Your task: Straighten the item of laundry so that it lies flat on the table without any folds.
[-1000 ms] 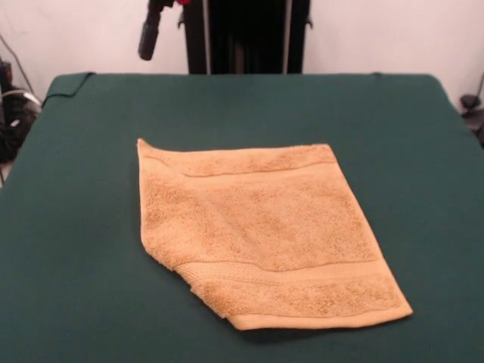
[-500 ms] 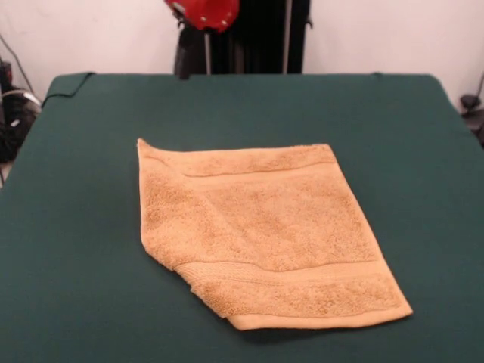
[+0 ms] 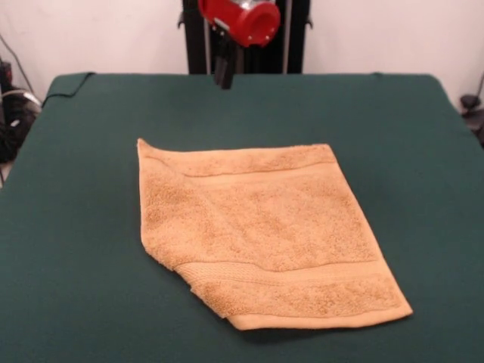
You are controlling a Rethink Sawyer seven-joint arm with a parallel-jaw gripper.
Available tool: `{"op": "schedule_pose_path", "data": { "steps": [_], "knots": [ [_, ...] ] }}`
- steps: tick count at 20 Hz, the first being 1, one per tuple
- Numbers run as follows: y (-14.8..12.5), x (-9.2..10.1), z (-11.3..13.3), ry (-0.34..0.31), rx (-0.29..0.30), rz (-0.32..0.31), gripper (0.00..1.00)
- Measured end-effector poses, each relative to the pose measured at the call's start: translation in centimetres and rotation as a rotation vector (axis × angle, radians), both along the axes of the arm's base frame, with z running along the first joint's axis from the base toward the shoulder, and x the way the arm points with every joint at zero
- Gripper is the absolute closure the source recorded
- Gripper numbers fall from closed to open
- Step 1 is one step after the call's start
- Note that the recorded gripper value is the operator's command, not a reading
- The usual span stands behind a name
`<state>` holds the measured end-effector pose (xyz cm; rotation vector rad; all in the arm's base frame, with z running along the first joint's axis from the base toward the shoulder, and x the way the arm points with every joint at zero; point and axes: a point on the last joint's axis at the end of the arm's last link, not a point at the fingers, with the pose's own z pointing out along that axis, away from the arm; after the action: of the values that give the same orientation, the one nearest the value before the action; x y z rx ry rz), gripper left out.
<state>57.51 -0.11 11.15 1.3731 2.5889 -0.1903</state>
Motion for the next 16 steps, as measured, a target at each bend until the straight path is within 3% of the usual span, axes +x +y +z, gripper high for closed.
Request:
{"op": "schedule_pose_path", "data": {
  "steps": [10, 16],
  "knots": [
    [0.8, 0.3, -4.0, 0.057, 0.001, 0.042, 1.00],
    [-1.9, 0.9, -8.2, 0.093, -0.008, 0.042, 1.00]
  ]
}}
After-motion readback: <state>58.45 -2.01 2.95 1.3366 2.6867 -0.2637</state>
